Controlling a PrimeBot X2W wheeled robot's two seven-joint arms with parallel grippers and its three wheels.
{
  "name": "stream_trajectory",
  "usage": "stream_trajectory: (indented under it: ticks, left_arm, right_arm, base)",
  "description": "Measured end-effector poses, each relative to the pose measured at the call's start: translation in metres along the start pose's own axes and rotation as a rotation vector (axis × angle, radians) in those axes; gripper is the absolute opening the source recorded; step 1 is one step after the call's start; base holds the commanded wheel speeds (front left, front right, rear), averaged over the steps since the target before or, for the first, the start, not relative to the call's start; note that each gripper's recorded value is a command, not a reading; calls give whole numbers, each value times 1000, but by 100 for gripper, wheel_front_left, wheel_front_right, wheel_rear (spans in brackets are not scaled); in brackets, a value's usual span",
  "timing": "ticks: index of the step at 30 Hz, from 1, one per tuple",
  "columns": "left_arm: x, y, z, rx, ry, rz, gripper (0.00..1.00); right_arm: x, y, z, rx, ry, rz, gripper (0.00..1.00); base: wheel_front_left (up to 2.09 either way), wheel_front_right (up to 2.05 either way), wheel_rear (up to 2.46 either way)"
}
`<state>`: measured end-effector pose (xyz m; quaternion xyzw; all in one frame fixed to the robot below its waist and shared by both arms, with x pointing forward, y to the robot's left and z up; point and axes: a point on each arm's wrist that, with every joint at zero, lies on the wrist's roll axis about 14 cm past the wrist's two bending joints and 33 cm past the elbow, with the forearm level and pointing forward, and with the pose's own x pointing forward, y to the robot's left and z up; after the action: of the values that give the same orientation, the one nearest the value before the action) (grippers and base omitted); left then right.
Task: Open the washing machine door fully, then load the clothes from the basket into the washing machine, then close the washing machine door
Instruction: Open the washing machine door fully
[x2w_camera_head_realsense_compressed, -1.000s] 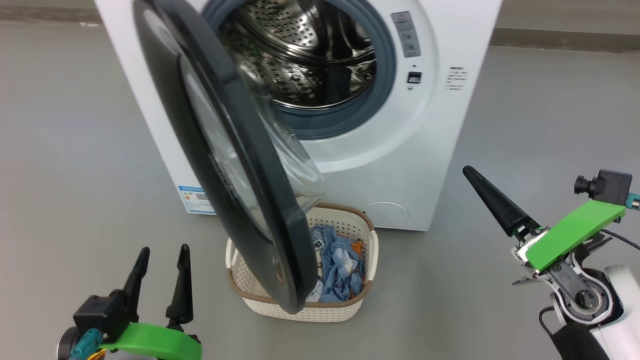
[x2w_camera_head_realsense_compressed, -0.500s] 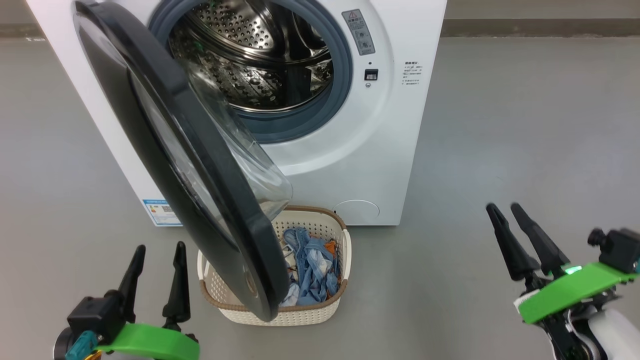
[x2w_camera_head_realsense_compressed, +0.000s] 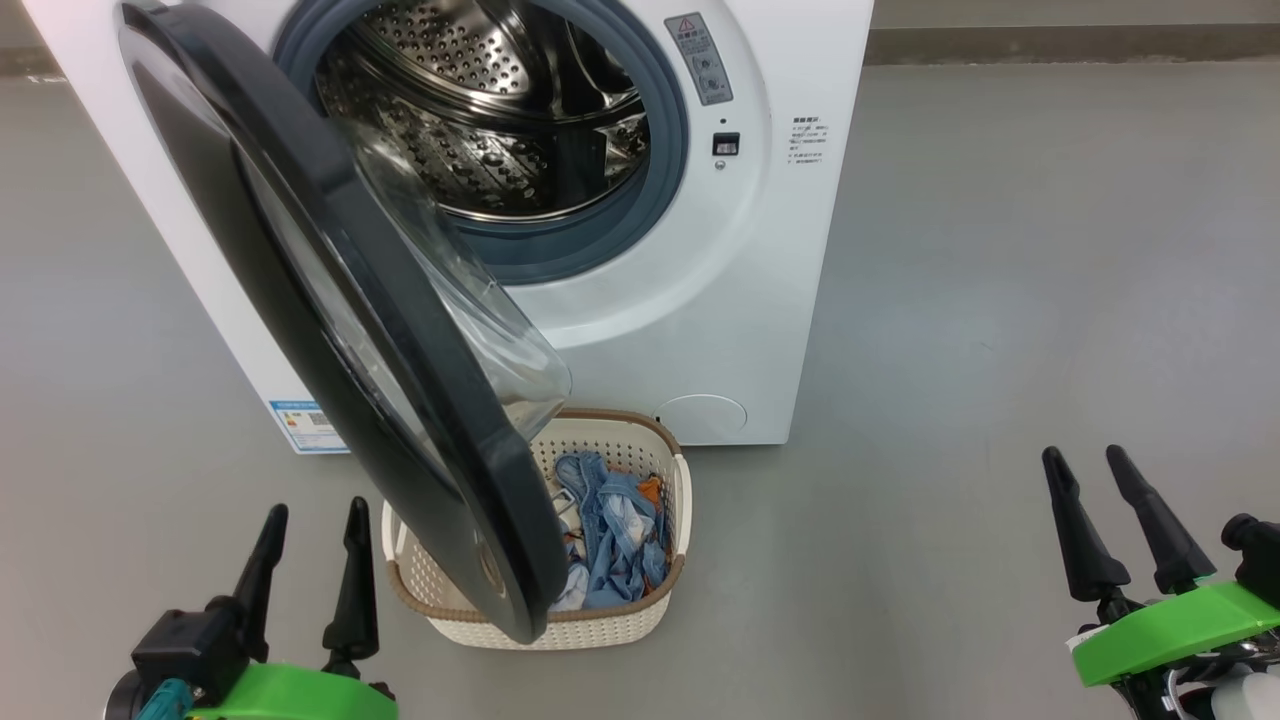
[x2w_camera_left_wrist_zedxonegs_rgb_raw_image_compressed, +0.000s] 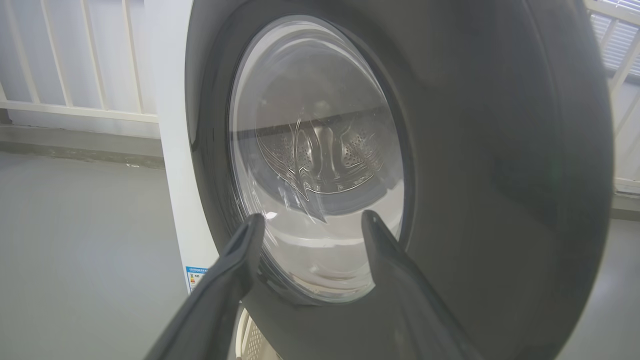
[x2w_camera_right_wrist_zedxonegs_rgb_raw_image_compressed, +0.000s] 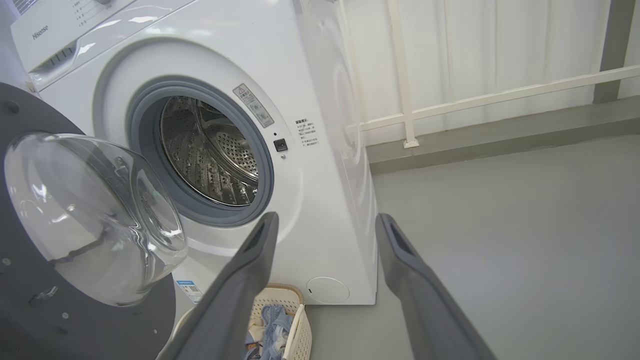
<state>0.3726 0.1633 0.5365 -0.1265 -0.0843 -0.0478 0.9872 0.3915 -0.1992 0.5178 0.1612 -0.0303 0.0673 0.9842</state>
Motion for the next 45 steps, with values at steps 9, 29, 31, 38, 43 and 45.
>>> stream_trajectory:
  ticks: [9,29,31,38,43,45]
  left_arm:
    - [-1,0,0,2,-1,1,100]
    - [-4,3,2,12,-2,7,100]
    - [-4,2,1,11,-2,7,100]
    - [-3,2,1,11,1,7,100]
    - [-3,2,1,11,1,6,100]
    - [-3,2,1,11,0,6,100]
  right_arm:
    - [-1,0,2,-91,-20,-16,100]
    - [-1,11,-1,-123,-17,14,100]
    - [-2,12,-3,-122,-11,15,100]
    - [-2,11,-5,-122,-6,13,100]
    - [-3,10,-7,-122,0,10,100]
    - [-3,10,-7,-122,1,9,100]
  base:
    - [0,0,0]
    - [0,0,0]
    - [0,0,0]
    - [0,0,0]
    - [0,0,0]
    - [0,0,0]
